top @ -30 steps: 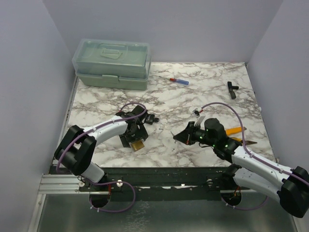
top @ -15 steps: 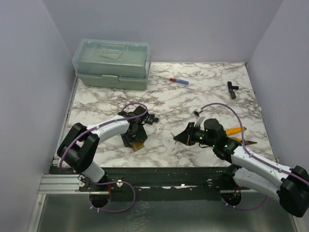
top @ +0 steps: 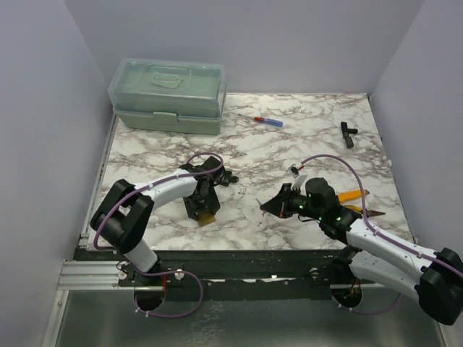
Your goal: Unlock with the key
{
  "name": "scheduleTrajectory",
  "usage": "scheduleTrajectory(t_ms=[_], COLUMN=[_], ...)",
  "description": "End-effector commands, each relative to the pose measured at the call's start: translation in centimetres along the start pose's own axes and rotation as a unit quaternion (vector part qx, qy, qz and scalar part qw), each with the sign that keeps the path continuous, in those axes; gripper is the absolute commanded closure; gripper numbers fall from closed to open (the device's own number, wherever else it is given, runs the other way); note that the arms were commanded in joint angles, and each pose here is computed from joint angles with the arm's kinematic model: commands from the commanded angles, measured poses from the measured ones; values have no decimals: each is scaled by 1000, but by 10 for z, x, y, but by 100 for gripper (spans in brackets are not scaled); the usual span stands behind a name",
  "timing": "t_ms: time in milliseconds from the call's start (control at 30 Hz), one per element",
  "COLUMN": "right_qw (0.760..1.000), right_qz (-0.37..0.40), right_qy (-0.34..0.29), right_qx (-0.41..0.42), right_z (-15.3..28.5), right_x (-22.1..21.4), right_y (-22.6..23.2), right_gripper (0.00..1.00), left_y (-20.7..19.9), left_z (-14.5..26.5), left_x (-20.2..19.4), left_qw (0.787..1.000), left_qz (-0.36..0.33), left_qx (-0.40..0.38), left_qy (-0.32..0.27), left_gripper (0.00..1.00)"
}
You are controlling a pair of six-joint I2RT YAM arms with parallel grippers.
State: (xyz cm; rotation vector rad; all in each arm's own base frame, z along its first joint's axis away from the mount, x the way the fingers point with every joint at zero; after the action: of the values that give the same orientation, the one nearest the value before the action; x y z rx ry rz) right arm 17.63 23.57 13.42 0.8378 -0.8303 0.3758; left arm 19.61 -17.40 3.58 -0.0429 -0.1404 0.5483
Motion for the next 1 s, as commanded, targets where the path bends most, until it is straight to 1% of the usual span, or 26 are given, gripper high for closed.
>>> scheduleTrajectory(t_ms=[0, 67, 200, 267, 300, 400, 500, 567, 733, 800, 833, 867, 967], right_qw=[1000, 1000, 1000, 1000, 1000, 1000, 1000, 1000, 1000, 1000, 1000, 1000, 1000], right_qz=[3, 4, 4, 4, 4, 4, 2, 1, -1, -1, -1, -1, -1], right_qy=[1, 1, 0, 1, 1, 0, 0, 1, 2, 2, 2, 2, 3], right_qx=[-2, -2, -2, -2, -1, -1, -1, -1, -4, -5, -6, -5, -6], right_z=[3, 3, 2, 2, 2, 1, 0, 0, 1, 1, 1, 1, 0], right_x=[-3, -3, -1, -1, 0, 1, 1, 1, 0, 0, 0, 1, 1], right_y=[-2, -2, -1, -1, -1, -1, -1, -1, -1, -2, -2, -1, -2], right_gripper=[100, 100, 100, 100, 100, 100, 100, 100, 100, 100, 100, 100, 100], left_y=[-10, -10, -7, -5, -4, -2, -1, -1, 1, 2, 3, 2, 0], left_z=[-17, -14, -9, -8, -8, -11, -17, -20, -30, -33, -34, -34, -30], left_x=[-7, -6, -4, -4, -5, -6, -9, -11, -15, -17, -17, -17, -15], left_qw=[1000, 1000, 999, 999, 999, 999, 1000, 1000, 1000, 999, 999, 999, 999], left_qz=[-3, -2, 0, 1, 0, -2, -7, -15, -28, -28, -29, -29, -31], left_qx=[-19, -24, -34, -37, -39, -37, -30, -24, -3, 2, 4, 4, -4], left_qy=[12, 6, -4, -7, -8, -5, 3, 4, 12, 15, 16, 14, 7], left_gripper=[62, 42, 11, 3, 1, 1, 4, 9, 27, 35, 41, 50, 71])
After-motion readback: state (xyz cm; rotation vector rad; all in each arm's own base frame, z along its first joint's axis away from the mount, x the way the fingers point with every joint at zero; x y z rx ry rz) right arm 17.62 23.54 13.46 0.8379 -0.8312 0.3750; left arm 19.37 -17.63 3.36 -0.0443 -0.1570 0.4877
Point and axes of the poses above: each gripper's point midway between its finger pads, its own z axis back along the fingers, its own y axis along the line the jaws close on, x = y × z, the point moved 2 cm from there along z, back along the fingers, and after that the axes turned 13 degrees about z, right-handed, at the moved point
